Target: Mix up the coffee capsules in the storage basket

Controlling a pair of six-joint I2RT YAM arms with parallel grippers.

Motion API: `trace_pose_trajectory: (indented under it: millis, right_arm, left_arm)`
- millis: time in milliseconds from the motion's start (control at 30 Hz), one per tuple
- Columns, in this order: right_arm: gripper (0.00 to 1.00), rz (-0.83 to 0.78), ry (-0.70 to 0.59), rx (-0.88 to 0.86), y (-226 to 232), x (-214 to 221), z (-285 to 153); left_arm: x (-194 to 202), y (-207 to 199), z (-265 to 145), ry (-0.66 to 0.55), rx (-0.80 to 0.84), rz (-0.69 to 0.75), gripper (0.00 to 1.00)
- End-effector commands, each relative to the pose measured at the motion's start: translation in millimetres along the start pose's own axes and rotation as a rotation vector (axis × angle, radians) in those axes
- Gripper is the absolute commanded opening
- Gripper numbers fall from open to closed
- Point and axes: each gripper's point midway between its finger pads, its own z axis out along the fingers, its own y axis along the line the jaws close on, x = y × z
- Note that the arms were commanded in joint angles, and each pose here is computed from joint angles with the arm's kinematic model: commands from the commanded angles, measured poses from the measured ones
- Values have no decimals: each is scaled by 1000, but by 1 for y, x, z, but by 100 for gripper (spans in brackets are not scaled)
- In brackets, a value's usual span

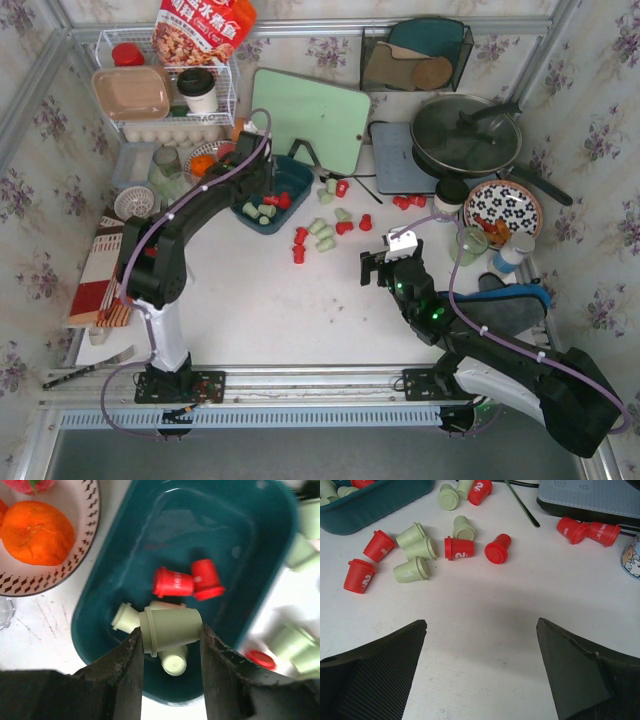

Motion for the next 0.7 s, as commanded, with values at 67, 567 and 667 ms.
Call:
trace_pose_trajectory:
  millis: [67,567,667]
  right_arm:
    - [100,11,-19,-18,4,-8,1]
    - [100,31,-9,-16,6,-7,2]
    - [100,35,1,-23,8,-6,3]
  left_arm:
    - [14,28,33,81,-51,-53,40]
    - [16,42,0,-27,-51,-158,100]
    - [21,45,-29,-76,-58,-201,99]
